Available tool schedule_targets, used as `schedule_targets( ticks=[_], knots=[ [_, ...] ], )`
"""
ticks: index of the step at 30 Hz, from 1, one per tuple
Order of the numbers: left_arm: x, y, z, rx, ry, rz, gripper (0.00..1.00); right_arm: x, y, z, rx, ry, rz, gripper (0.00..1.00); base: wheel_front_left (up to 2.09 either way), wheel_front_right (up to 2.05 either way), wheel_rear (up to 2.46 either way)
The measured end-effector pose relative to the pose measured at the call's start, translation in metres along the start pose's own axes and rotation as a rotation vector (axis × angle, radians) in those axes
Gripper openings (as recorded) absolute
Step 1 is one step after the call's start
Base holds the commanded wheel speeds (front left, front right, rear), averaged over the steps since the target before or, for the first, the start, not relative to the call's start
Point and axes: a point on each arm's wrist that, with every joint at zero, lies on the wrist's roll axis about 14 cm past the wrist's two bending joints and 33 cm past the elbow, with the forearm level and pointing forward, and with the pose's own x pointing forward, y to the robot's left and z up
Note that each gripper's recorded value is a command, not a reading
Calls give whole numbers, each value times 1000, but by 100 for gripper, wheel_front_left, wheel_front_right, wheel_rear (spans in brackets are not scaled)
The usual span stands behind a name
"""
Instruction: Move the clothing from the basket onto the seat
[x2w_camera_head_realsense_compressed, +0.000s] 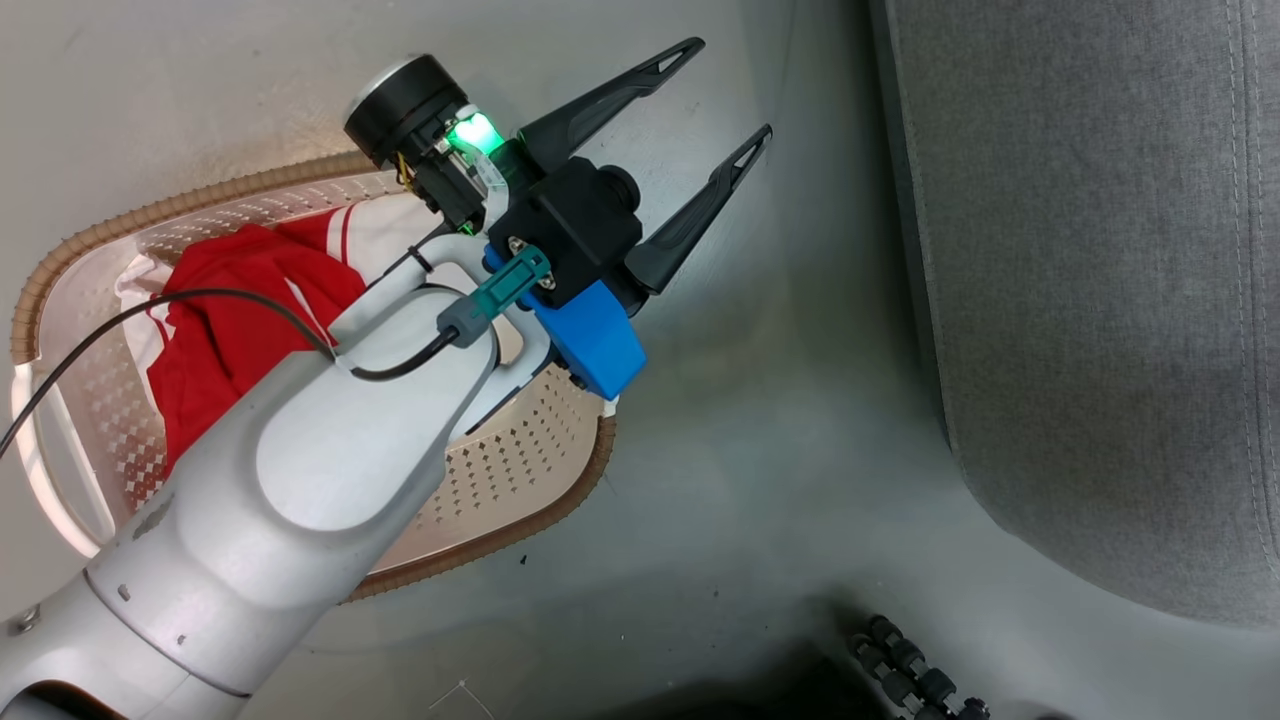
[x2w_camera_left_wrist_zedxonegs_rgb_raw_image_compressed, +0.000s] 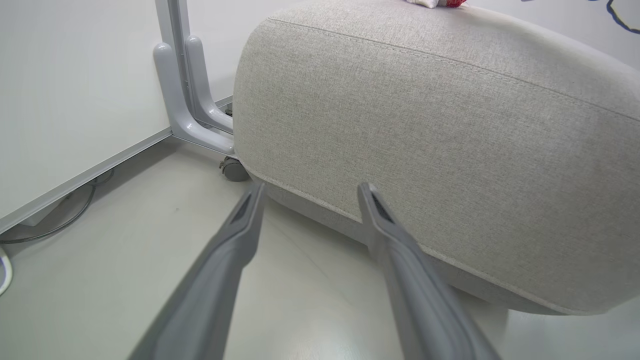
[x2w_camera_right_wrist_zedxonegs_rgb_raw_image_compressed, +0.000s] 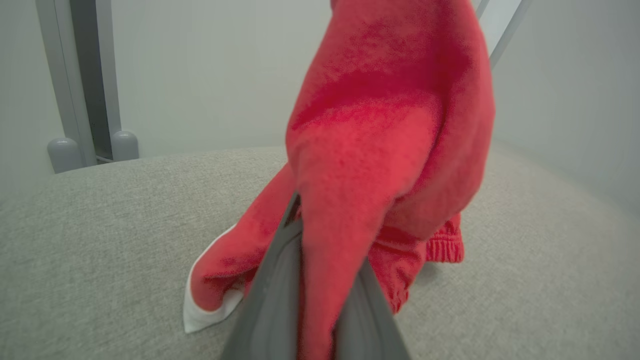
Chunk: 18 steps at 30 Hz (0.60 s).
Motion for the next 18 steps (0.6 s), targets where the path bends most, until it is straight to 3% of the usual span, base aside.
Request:
schedule_targets(
  ticks=[4, 5, 6, 7, 18],
  knots=[
    [0, 0, 3, 5, -1, -1, 100, -7, 4, -12, 12, 35, 5, 0, 0, 0, 0],
    [0, 0, 5, 9, -2, -1, 100, -9, 3, -12, 15, 37, 3, 6, 0, 0, 0],
    [-1, 0, 7, 15, -3, 0, 100, -10, 2, -11, 19, 35, 1, 47, 0, 0, 0],
    [-1, -1, 10, 19, -7, 0, 100, -12, 0, -8, 22, 31, -1, 100, 0, 0, 0],
    [-12, -22, 59, 24, -52, 37, 100, -75, -23, 2, 5, 40, 27, 100, 0, 0, 0]
  ],
)
